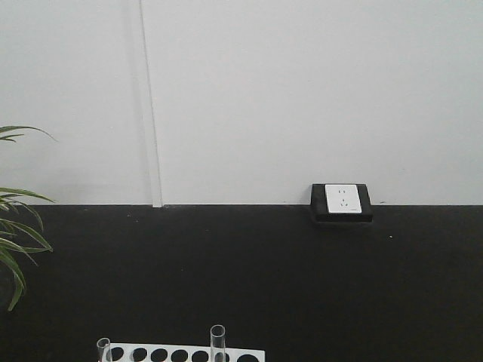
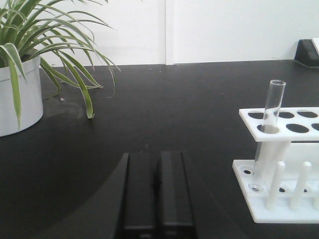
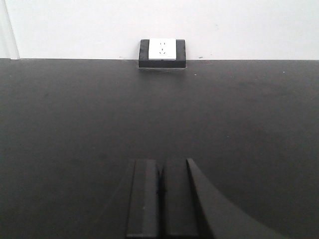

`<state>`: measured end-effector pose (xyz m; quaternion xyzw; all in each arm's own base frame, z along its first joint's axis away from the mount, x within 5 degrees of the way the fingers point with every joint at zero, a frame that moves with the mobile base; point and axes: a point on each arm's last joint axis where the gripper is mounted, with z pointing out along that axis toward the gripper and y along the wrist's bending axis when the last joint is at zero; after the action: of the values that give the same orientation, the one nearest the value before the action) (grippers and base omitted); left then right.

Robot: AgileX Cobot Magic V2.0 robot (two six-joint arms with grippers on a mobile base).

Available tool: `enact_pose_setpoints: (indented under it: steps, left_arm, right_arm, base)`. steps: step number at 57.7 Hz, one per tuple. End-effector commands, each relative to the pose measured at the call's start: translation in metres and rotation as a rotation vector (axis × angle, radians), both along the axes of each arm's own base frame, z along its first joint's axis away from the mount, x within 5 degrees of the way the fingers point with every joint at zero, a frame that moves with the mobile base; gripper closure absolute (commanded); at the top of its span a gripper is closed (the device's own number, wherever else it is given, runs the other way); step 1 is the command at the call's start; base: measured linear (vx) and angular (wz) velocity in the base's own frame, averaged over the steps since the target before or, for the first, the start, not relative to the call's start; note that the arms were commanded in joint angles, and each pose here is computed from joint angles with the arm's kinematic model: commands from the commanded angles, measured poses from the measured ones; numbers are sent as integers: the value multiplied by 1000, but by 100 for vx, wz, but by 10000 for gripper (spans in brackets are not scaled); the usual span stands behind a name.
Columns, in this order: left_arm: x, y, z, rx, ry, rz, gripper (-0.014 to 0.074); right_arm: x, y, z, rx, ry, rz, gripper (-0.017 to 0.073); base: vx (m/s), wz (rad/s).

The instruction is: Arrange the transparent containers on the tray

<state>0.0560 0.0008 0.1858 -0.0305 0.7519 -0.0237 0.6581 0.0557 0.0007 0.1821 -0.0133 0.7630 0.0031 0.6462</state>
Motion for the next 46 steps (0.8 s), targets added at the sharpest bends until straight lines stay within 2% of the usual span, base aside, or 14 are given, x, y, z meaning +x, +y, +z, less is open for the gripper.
enact_pose_setpoints:
  steps: [1,46]
  left_arm:
    - [1,0,-2,-16,-61,-3,600]
    - [1,0,-2,-16,-61,-3,600]
  right_arm:
    - [1,0,5,-16,-83,-1,571]
    - [1,0,5,-16,-83,-1,571]
  base:
    - [0,0]
    - [0,0]
